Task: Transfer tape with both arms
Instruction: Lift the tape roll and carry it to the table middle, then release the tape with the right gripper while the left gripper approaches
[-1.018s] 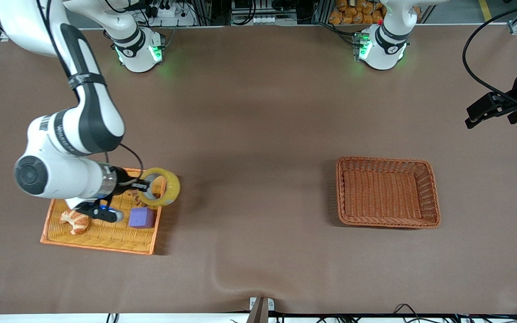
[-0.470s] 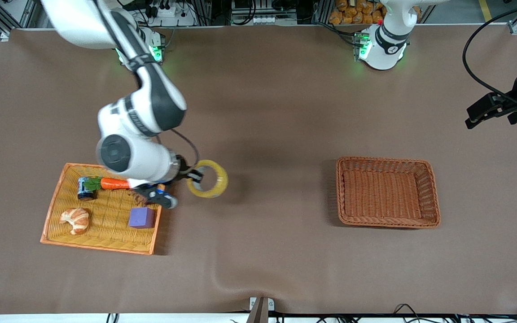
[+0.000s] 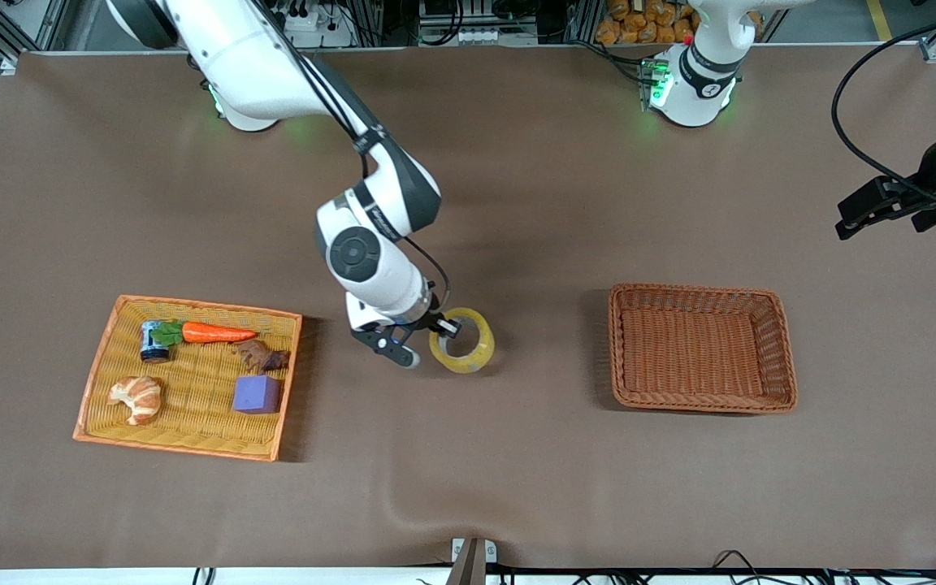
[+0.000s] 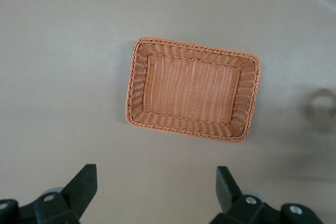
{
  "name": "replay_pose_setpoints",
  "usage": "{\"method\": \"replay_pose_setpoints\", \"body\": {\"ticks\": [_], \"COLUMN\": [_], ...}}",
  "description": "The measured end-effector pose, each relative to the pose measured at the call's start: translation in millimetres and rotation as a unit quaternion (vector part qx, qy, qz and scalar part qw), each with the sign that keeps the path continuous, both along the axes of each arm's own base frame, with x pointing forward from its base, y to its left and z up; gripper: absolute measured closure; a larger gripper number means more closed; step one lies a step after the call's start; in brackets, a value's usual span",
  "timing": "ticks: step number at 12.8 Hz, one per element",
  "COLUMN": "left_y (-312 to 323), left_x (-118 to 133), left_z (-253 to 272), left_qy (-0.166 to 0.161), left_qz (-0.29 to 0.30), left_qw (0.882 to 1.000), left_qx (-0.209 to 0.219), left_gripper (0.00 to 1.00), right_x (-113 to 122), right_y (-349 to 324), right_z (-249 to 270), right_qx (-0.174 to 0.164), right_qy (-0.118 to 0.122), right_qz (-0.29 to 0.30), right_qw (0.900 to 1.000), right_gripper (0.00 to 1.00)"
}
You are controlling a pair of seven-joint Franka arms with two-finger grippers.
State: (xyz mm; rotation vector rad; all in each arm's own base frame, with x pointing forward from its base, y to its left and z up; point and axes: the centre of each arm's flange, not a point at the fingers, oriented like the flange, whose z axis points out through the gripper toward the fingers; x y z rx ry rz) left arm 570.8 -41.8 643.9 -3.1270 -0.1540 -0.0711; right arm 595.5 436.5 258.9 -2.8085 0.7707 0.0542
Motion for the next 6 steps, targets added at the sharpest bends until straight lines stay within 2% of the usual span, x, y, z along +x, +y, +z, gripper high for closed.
{"method": "replay_pose_setpoints", "body": {"ticks": [3, 6], "left_y": [-2.1, -19.8], "left_x": [0.6, 10.6], "left_z": [-0.2, -11.1], "left_qy": [-0.001, -0.009], "left_qz": [-0.002, -0.017], "left_qw": [1.000, 1.000], "left_qx": [0.000, -0.005], "left_gripper": [0.00, 0.00], "right_x": [-6.0, -2.8], "right_y": [7.3, 7.7], "right_z": [-16.2, -9.5], "right_qx": [-0.005, -0.002], "right_qy": [0.002, -0.005], "right_qz": [0.006, 0.005], "right_qw": [1.000, 1.000], "right_gripper": [0.76, 0.44]}}
